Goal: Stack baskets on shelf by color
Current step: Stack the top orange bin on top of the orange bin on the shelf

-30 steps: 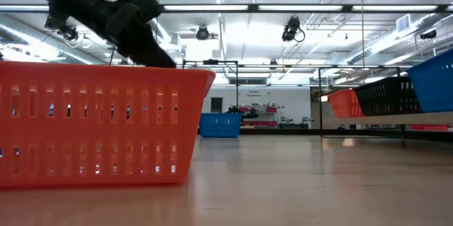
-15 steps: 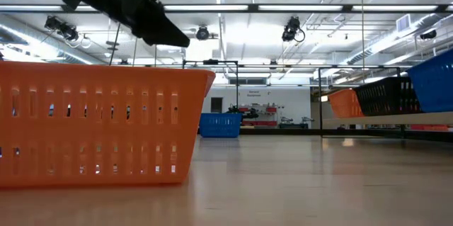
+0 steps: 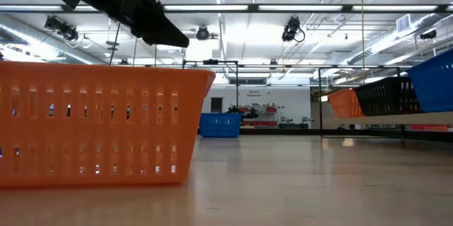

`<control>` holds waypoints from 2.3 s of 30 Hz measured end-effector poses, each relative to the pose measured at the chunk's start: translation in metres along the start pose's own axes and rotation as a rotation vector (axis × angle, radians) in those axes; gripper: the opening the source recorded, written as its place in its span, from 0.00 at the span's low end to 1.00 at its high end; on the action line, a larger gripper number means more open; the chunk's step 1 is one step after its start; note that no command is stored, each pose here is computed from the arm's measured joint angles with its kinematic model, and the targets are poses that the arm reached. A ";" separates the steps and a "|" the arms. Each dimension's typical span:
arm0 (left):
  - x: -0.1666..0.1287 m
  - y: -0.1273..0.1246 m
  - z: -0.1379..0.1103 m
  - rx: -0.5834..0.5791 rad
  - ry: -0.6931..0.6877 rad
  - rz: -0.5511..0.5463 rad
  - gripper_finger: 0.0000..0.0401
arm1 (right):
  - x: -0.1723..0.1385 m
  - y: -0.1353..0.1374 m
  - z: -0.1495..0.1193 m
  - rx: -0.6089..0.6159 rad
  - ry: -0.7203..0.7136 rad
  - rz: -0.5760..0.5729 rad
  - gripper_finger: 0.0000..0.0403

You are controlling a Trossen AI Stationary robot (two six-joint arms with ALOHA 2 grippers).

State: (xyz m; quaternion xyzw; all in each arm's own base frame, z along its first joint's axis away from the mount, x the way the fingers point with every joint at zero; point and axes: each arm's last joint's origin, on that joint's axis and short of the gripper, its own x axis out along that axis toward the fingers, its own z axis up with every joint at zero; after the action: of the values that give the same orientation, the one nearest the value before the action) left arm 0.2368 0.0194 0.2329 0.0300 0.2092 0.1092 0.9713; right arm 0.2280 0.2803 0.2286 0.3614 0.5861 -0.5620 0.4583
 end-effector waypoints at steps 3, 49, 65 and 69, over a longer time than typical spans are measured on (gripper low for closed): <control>0.000 0.000 0.000 -0.008 0.000 0.000 0.29 | 0.003 -0.001 -0.001 -0.008 -0.045 0.026 0.26; -0.013 -0.066 -0.009 0.023 0.055 -0.285 0.29 | -0.008 -0.003 -0.013 -0.414 -0.040 0.127 0.26; 0.032 -0.121 0.027 0.461 -0.262 -0.279 0.29 | -0.099 -0.010 -0.002 -0.631 -0.403 0.560 0.26; 0.057 -0.140 0.043 0.604 -0.209 -0.323 0.29 | -0.104 -0.003 0.010 -0.701 -0.435 0.546 0.26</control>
State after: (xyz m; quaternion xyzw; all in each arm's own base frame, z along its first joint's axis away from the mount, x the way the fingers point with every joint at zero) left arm 0.3328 -0.1049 0.2346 0.2932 0.1337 -0.1160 0.9395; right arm 0.2597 0.2800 0.3279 0.2001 0.5145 -0.2527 0.7946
